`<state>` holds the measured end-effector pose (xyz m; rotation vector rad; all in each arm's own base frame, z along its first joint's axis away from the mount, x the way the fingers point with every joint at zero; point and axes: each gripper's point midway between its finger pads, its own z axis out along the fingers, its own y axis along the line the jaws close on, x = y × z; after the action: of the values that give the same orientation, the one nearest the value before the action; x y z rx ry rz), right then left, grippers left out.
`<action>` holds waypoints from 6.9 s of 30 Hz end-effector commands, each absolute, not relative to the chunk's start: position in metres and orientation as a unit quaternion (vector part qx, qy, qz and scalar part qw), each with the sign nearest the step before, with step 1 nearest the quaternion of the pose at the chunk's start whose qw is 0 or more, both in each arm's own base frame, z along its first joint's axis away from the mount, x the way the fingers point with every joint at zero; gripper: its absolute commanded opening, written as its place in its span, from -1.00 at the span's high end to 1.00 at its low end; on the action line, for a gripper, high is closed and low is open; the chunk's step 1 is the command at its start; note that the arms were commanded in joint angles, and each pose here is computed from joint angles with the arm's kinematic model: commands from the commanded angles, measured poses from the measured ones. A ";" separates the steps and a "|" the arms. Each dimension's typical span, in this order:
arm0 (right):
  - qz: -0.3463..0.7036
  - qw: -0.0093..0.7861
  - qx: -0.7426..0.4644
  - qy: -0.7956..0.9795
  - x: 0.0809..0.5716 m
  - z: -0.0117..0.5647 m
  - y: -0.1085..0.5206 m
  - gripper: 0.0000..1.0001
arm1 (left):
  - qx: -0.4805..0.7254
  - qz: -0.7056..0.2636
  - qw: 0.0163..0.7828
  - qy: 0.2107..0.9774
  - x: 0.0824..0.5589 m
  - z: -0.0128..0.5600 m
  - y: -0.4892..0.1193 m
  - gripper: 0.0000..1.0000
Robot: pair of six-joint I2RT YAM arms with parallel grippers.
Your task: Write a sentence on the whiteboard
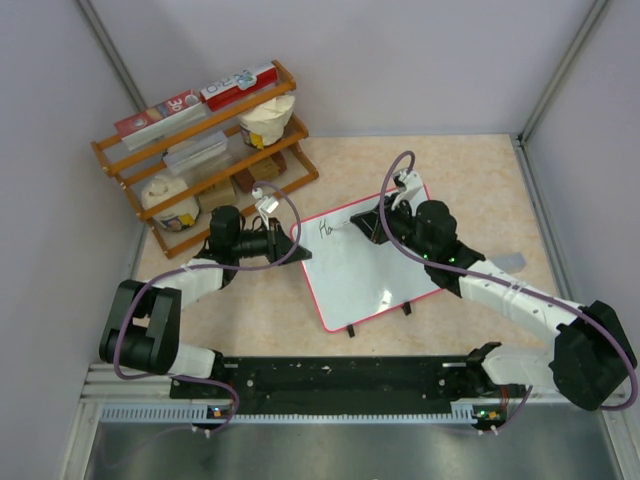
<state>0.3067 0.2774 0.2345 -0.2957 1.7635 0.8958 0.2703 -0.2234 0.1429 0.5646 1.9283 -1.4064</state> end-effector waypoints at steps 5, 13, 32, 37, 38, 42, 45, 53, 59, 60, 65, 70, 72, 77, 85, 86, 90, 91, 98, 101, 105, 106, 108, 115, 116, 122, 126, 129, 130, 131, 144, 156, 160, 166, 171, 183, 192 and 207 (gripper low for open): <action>0.357 0.567 -0.105 0.735 0.323 0.248 0.270 1.00 | 0.255 -0.513 0.365 0.734 0.277 0.135 -0.226 1.00; 0.359 0.560 -0.115 0.738 0.319 0.245 0.271 1.00 | 0.256 -0.513 0.365 0.734 0.277 0.135 -0.226 1.00; 0.354 0.558 -0.124 0.741 0.310 0.240 0.265 1.00 | 0.257 -0.512 0.367 0.733 0.276 0.136 -0.226 1.00; 0.354 0.557 -0.127 0.741 0.308 0.239 0.265 1.00 | 0.256 -0.512 0.365 0.734 0.276 0.136 -0.226 1.00; 0.355 0.557 -0.127 0.740 0.308 0.239 0.265 1.00 | 0.257 -0.511 0.366 0.734 0.277 0.136 -0.226 1.00; 0.356 0.556 -0.128 0.740 0.307 0.239 0.265 1.00 | 0.256 -0.510 0.366 0.735 0.277 0.135 -0.226 1.00; 0.358 0.554 -0.134 0.739 0.306 0.239 0.267 1.00 | 0.256 -0.511 0.364 0.735 0.277 0.135 -0.226 1.00; 0.368 0.565 -0.130 0.727 0.304 0.255 0.266 1.00 | 0.256 -0.511 0.364 0.735 0.277 0.135 -0.226 1.00; 0.390 0.588 -0.116 0.699 0.299 0.286 0.261 1.00 | 0.255 -0.511 0.363 0.736 0.277 0.134 -0.226 1.00; 0.389 0.593 -0.113 0.696 0.301 0.290 0.259 1.00 | 0.256 -0.512 0.363 0.736 0.277 0.134 -0.227 1.00; 0.381 0.591 -0.113 0.702 0.310 0.290 0.261 1.00 | 0.256 -0.511 0.363 0.736 0.277 0.134 -0.226 1.00; 0.388 0.581 -0.123 0.705 0.313 0.286 0.269 1.00 | 0.255 -0.510 0.364 0.736 0.277 0.134 -0.226 1.00; 0.389 0.578 -0.122 0.707 0.313 0.282 0.270 1.00 | 0.256 -0.511 0.364 0.736 0.277 0.134 -0.226 1.00; 0.387 0.572 -0.123 0.713 0.315 0.274 0.272 1.00 | 0.256 -0.510 0.365 0.736 0.277 0.135 -0.226 1.00; 0.371 0.563 -0.117 0.729 0.318 0.257 0.268 1.00 | 0.256 -0.510 0.365 0.736 0.276 0.135 -0.226 1.00; 0.370 0.562 -0.116 0.730 0.317 0.254 0.268 1.00 | 0.257 -0.511 0.365 0.735 0.277 0.136 -0.226 1.00; 0.366 0.557 -0.118 0.736 0.315 0.246 0.266 1.00 | 0.256 -0.511 0.363 0.736 0.276 0.135 -0.226 1.00; 0.366 0.556 -0.118 0.737 0.314 0.245 0.265 1.00 | 0.256 -0.510 0.365 0.736 0.277 0.135 -0.226 1.00; 0.363 0.546 -0.126 0.745 0.306 0.234 0.262 1.00 | 0.256 -0.510 0.364 0.736 0.277 0.135 -0.226 1.00; 0.364 0.541 -0.130 0.747 0.303 0.230 0.262 1.00 | 0.256 -0.510 0.363 0.737 0.277 0.134 -0.226 1.00; 0.363 0.536 -0.134 0.750 0.299 0.225 0.260 1.00 | 0.256 -0.509 0.364 0.737 0.277 0.134 -0.226 1.00; 0.364 0.535 -0.135 0.750 0.298 0.224 0.260 1.00 | 0.255 -0.508 0.364 0.737 0.277 0.134 -0.226 1.00; 0.364 0.532 -0.138 0.752 0.296 0.222 0.259 1.00 | 0.255 -0.508 0.364 0.738 0.278 0.133 -0.225 1.00; 0.369 0.528 -0.142 0.751 0.286 0.221 0.257 1.00 | 0.255 -0.507 0.365 0.738 0.278 0.133 -0.225 1.00; 0.370 0.529 -0.142 0.750 0.286 0.222 0.256 1.00 | 0.256 -0.508 0.365 0.737 0.277 0.134 -0.226 1.00; 0.391 0.542 -0.140 0.731 0.285 0.248 0.261 1.00 | 0.256 -0.507 0.365 0.737 0.277 0.134 -0.226 1.00; 0.403 0.557 -0.138 0.713 0.288 0.271 0.264 1.00 | 0.257 -0.507 0.364 0.738 0.276 0.134 -0.226 1.00; 0.401 0.566 -0.134 0.708 0.294 0.281 0.265 1.00 | 0.257 -0.507 0.365 0.738 0.277 0.134 -0.226 1.00; 0.400 0.568 -0.133 0.707 0.295 0.282 0.265 1.00 | 0.257 -0.507 0.364 0.738 0.277 0.134 -0.226 1.00; 0.398 0.572 -0.128 0.706 0.298 0.285 0.265 1.00 | 0.257 -0.507 0.365 0.737 0.277 0.134 -0.226 1.00; 0.387 0.571 -0.110 0.715 0.321 0.275 0.269 1.00 | 0.258 -0.507 0.364 0.737 0.276 0.134 -0.226 1.00; 0.369 0.565 -0.103 0.731 0.327 0.258 0.264 1.00 | 0.257 -0.507 0.364 0.738 0.277 0.133 -0.226 1.00; 0.362 0.564 -0.097 0.735 0.328 0.254 0.260 1.00 | 0.257 -0.507 0.364 0.738 0.277 0.134 -0.226 1.00; 0.351 0.564 -0.091 0.742 0.328 0.249 0.255 1.00 | 0.258 -0.507 0.363 0.738 0.277 0.134 -0.226 1.00; 0.350 0.563 -0.090 0.744 0.327 0.247 0.252 1.00 | 0.258 -0.507 0.364 0.737 0.277 0.134 -0.226 1.00; 0.341 0.554 -0.100 0.753 0.318 0.234 0.246 1.00 | 0.258 -0.507 0.364 0.738 0.277 0.134 -0.226 1.00; 0.362 0.540 -0.114 0.751 0.311 0.230 0.254 1.00 | 0.258 -0.507 0.363 0.738 0.276 0.133 -0.226 1.00; 0.390 0.533 -0.115 0.742 0.308 0.236 0.263 1.00 | 0.259 -0.507 0.363 0.737 0.276 0.134 -0.226 1.00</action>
<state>0.3045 0.2628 0.2319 -0.2916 1.7886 0.9108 0.2707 -0.2245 0.1426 0.5761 1.9355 -1.3976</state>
